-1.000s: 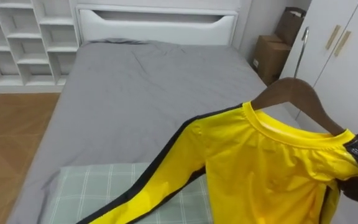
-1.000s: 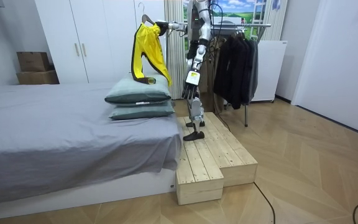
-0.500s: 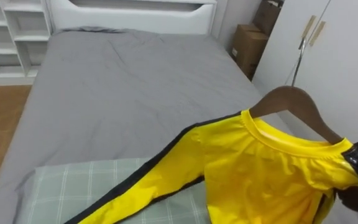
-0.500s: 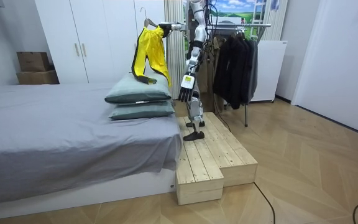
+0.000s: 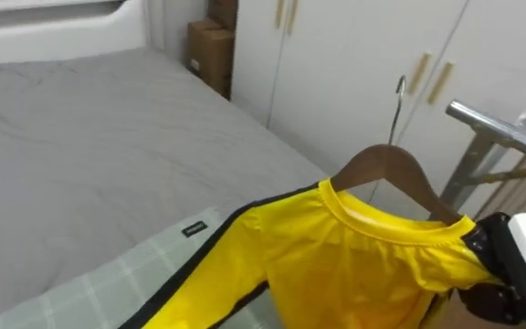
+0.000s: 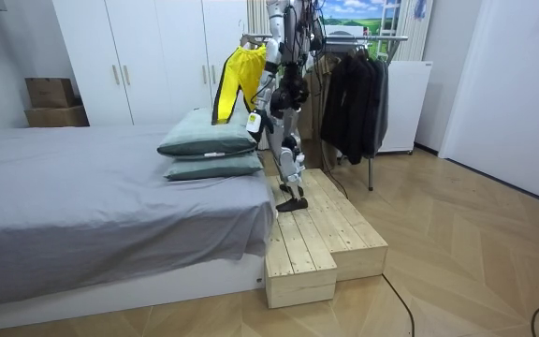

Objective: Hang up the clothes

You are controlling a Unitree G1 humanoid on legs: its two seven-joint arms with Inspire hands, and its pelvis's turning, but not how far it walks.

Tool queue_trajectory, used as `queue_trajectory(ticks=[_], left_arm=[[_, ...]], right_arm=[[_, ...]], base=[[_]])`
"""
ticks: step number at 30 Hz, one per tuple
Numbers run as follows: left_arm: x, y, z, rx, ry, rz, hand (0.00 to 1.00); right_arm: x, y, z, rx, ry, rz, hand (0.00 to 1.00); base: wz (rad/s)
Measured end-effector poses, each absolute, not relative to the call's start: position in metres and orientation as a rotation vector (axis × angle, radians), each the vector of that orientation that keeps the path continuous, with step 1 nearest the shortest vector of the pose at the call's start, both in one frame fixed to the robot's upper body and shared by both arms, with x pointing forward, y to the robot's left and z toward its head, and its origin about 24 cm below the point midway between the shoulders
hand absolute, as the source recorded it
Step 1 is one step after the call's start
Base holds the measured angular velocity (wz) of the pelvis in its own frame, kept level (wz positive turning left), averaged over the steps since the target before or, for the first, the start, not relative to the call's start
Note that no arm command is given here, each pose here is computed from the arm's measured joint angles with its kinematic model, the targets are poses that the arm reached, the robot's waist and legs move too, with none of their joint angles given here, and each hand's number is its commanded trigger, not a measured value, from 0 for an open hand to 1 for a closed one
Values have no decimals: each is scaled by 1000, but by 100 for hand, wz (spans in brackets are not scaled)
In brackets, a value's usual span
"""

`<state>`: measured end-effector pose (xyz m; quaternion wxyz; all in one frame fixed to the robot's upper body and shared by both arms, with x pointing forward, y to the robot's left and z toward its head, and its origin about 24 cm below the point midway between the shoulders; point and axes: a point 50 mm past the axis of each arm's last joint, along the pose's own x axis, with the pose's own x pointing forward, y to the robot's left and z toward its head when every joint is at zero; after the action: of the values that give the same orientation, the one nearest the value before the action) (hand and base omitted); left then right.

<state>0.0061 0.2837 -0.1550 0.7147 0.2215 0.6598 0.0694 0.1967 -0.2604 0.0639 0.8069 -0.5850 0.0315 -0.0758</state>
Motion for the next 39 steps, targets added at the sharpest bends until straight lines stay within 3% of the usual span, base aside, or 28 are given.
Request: queue_trajectory(ticks=[11, 27, 39], left_arm=[[-9, 291, -153, 532, 1547, 185, 0], [-36, 268, -159, 444, 1692, 203, 0], [61, 249, -161, 513, 1347, 116, 0]], right_arm=[[207, -245, 69, -1212, -1, -123, 100], [215, -215, 55, -1179, -13, 7, 100], [214, -209, 50, -1186, 15, 8, 100]], base=[[-25], [-100], [-45]])
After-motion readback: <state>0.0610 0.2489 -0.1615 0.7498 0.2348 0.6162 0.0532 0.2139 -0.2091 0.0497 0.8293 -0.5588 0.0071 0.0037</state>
